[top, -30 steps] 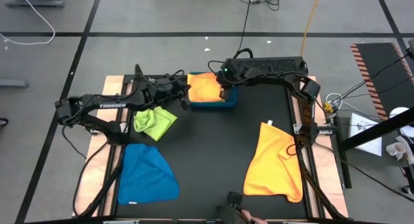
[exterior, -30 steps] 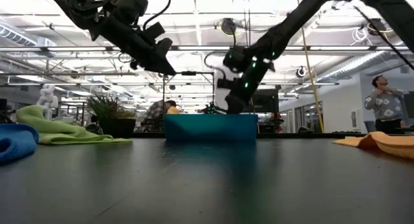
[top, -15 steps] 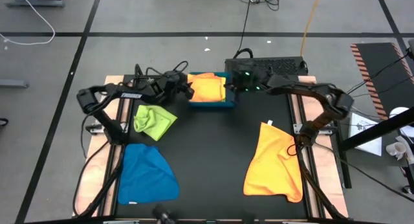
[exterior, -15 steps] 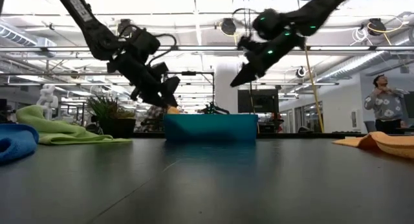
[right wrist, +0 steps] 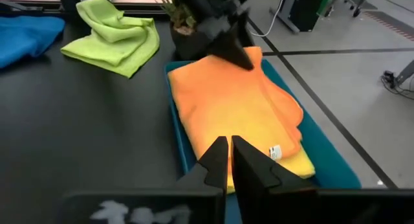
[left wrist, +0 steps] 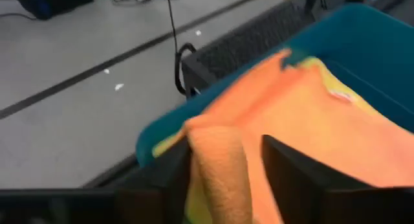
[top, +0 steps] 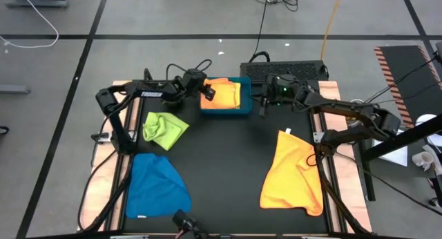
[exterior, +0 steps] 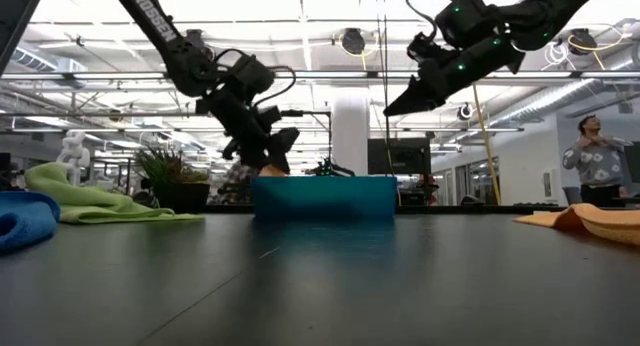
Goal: Fold microfiber towels
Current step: Put the folded orange microfiber cloth into the blue bin
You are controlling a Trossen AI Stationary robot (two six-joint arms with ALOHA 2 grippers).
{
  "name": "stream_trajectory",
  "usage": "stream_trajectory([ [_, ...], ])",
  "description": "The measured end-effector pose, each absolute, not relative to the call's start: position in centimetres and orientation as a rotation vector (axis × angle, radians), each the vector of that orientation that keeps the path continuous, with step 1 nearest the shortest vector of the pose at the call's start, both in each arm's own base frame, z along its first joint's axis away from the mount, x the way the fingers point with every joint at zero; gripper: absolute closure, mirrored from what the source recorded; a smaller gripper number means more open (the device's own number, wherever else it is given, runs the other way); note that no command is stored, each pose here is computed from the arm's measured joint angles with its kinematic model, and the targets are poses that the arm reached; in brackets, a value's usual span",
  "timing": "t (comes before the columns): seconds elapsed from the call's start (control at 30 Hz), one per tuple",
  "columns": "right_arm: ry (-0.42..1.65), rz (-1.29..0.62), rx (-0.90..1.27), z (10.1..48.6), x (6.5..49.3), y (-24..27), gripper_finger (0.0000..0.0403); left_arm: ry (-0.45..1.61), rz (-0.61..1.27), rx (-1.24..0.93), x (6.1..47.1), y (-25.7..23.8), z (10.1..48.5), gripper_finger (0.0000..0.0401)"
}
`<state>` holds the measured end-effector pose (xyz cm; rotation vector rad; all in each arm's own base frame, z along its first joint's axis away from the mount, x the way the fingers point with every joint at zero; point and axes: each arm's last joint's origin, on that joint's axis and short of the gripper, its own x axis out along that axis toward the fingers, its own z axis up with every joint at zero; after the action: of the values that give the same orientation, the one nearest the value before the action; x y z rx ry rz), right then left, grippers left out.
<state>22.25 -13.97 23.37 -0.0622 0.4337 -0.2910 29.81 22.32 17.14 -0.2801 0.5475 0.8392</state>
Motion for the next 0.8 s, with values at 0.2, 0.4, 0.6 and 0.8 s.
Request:
stream_trajectory([
  [0.2,0.438,-0.293,-0.050,23.1,21.8,-13.7,0.0390,0.540,0.762,-0.234,30.7,21.8,18.8,0.0386],
  [0.4,0.438,-0.294,-0.035,23.1,21.8,-13.7,0.0390,0.534,0.677,-0.193,32.2,21.0,20.2,0.0395],
  [0.6,0.425,-0.294,-0.047,23.2,21.9,-13.7,0.0390,0.468,0.530,-0.019,34.4,18.0,25.4,0.0397],
  [0.8,0.383,-0.301,-0.063,24.1,21.6,-13.5,0.0390,0.377,0.392,0.162,34.7,12.3,32.5,0.0398],
])
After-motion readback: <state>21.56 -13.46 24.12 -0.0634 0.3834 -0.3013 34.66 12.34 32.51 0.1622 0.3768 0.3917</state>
